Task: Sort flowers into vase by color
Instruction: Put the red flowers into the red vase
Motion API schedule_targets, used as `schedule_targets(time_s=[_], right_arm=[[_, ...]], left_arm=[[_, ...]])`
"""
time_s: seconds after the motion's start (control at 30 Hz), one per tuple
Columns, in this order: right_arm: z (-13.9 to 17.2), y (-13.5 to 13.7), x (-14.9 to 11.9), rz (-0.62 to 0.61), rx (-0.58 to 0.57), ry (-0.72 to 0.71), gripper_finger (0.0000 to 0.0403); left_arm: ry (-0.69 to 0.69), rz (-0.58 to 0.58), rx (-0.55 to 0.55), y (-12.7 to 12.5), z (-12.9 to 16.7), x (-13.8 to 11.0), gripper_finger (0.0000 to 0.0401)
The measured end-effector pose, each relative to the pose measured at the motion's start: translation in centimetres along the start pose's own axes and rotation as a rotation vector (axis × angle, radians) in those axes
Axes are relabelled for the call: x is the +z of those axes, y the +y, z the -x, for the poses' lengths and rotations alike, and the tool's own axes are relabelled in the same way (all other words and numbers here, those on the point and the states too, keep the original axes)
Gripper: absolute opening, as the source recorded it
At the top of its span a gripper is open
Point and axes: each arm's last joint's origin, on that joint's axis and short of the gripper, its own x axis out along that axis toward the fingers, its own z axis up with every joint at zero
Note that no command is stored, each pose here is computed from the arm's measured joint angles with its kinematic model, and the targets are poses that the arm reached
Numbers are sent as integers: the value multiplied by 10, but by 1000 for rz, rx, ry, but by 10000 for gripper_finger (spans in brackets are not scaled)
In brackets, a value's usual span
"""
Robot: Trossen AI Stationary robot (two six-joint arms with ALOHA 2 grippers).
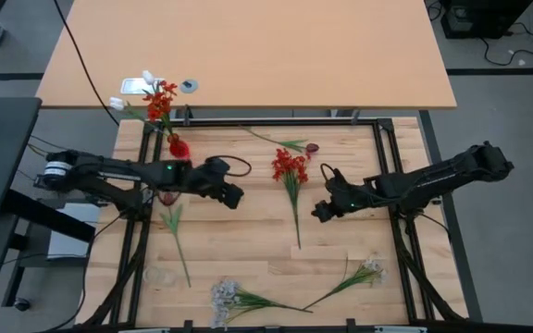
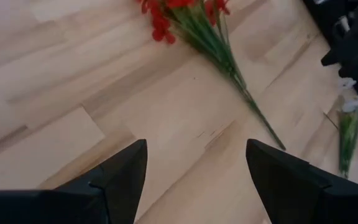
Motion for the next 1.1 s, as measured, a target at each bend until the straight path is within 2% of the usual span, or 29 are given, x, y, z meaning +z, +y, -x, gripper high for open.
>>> schedule_targets(time_s=[0.13, 0.23, 0.47, 0.63, 0.8, 0.93, 1.07, 1.1], right_arm=[[-21, 3, 13, 23, 29, -56, 169], [-42, -3, 24, 34, 5, -61, 169], [-81, -26, 45, 26, -148, -81, 169], [-103, -23, 59, 63, -128, -51, 169], [-124, -24, 68, 50, -151, -3, 162], [-134, -24, 71, 82, -163, 8, 117], [-131, -19, 73, 136, -134, -10, 28], [-128, -17, 74, 156, -119, -17, 16]], left_arm=[[15, 5, 0, -3, -11, -4, 278], [32, 11, -36, -4, -13, -2, 278], [67, 68, -99, -7, -7, 0, 278], [108, 93, -84, -3, 0, -3, 278], [127, 86, -54, 0, 2, -4, 278], [136, 70, -38, 2, 3, -5, 278], [136, 75, -24, 6, 3, -1, 279], [138, 79, -24, 7, 4, 0, 279]])
